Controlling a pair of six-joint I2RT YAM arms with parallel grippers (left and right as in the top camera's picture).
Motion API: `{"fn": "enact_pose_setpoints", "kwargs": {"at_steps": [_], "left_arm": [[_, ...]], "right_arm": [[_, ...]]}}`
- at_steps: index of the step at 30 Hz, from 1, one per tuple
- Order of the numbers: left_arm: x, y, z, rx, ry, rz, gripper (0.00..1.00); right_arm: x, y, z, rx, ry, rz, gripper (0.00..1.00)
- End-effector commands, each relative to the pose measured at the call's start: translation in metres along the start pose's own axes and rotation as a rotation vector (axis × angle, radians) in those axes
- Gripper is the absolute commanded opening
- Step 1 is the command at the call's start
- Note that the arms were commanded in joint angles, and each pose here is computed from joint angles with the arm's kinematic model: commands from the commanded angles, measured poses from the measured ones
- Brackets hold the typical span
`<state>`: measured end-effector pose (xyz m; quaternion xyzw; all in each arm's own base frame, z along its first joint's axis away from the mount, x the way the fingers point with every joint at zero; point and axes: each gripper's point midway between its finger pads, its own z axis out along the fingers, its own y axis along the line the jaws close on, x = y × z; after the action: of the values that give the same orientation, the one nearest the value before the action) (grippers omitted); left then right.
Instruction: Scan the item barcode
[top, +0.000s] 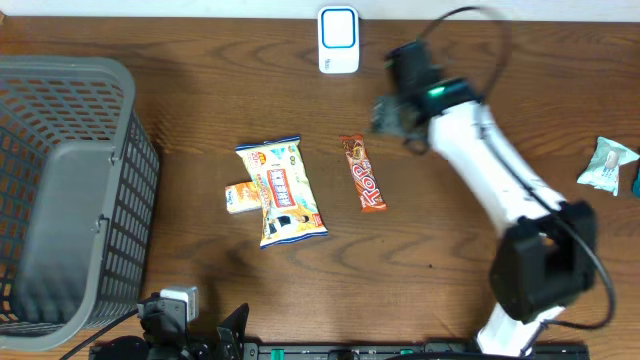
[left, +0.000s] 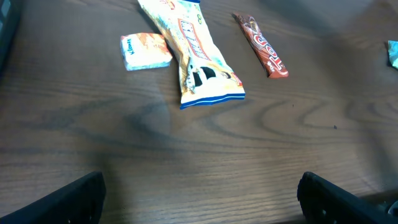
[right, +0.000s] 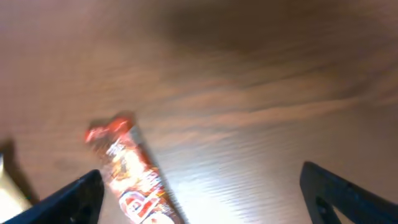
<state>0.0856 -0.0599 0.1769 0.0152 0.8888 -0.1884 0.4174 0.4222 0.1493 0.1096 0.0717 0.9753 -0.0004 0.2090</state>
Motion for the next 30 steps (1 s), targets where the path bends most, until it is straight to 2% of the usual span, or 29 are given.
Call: {"fn": "enact_pose_setpoints", "kwargs": {"at_steps": [1,4,14,21,23,30], "left_arm": [[-0.001,-0.001,-0.002,0.006,-0.009,0.024,0.98],[-0.001,-0.001,-0.002,0.006,-0.009,0.023,0.98],[-0.001,-0.001,-0.002,0.006,-0.009,0.024,0.98],[-0.001,-0.001,-0.002,0.006,-0.009,0.024,0.98],[-0.001,-0.001,-0.002,0.006,-0.009,0.023,0.98],[-0.001,-0.001,-0.002,0.006,-0.009,0.024,0.98]], "right_arm": [[0.023,0.025,0.019,0.001,0.021,-0.167,0.87],[0.039,0.040,0.036,0.009,0.046,-0.212,0.78],[0.083,0.057,0.077,0.035,0.156,-0.329,0.67],[0.092,0.063,0.076,0.027,0.167,-0.436,0.40],[0.097,0.059,0.077,0.037,0.186,-0.449,0.35],[0.115,0.039,0.091,0.064,0.229,-0.453,0.44]]}}
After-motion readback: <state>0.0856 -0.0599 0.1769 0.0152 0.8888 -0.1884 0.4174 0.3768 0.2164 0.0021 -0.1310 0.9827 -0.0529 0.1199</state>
